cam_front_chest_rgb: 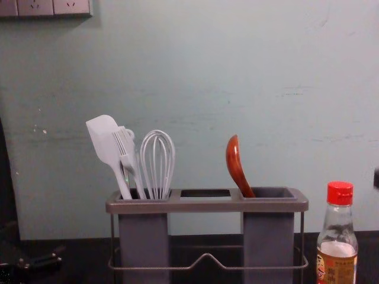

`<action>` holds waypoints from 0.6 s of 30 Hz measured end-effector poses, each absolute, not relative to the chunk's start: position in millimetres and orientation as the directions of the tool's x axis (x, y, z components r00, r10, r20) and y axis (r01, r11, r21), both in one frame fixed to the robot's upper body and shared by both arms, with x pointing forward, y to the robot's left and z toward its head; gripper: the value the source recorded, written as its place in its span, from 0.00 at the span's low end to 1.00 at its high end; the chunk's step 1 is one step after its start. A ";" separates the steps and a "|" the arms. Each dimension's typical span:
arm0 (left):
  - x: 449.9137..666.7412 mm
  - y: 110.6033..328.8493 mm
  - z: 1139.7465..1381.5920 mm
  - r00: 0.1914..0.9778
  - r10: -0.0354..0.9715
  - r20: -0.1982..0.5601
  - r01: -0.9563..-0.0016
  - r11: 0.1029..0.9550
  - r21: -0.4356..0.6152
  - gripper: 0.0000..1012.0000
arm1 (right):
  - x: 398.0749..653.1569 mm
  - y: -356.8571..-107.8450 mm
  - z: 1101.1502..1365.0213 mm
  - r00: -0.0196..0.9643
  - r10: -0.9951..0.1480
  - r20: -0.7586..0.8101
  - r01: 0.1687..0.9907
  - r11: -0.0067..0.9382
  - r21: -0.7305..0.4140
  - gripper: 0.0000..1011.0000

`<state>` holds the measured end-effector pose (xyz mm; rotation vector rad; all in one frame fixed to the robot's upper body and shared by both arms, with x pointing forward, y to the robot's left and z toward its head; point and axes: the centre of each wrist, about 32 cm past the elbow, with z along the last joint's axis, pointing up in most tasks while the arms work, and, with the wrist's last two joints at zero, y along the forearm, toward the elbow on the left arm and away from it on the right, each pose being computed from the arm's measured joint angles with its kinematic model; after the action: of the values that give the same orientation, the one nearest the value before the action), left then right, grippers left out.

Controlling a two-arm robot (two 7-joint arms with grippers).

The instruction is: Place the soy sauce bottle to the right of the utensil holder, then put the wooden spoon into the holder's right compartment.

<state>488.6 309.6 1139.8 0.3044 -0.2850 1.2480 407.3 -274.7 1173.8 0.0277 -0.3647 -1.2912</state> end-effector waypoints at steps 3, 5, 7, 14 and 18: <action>488.6 309.6 1139.8 0.292 0.880 0.374 -0.955 0.287 0.070 0.99 | 407.8 -275.9 1160.3 0.248 -0.942 0.227 0.942 0.289 0.169 0.99; 488.6 309.6 1139.8 0.292 0.880 0.374 -0.955 0.287 0.070 0.99 | 408.3 -275.9 1155.4 0.257 -0.941 0.219 0.945 0.292 0.148 0.99; 488.6 309.7 1139.8 0.292 0.880 0.374 -0.955 0.287 0.070 0.99 | 409.4 -275.1 1150.1 0.266 -0.941 0.210 0.947 0.296 0.127 0.99; 488.6 309.7 1139.8 0.292 0.880 0.374 -0.955 0.287 0.070 0.99 | 411.6 -271.3 1140.8 0.274 -0.938 0.210 0.950 0.298 0.093 0.99; 488.6 309.7 1139.8 0.292 0.880 0.374 -0.955 0.287 0.070 0.99 | 413.9 -270.1 1136.2 0.283 -0.937 0.203 0.950 0.303 0.075 0.99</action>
<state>488.6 309.7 1139.8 0.3044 -0.2851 1.2479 413.9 -270.1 1136.2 -0.0649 -0.2247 -1.2641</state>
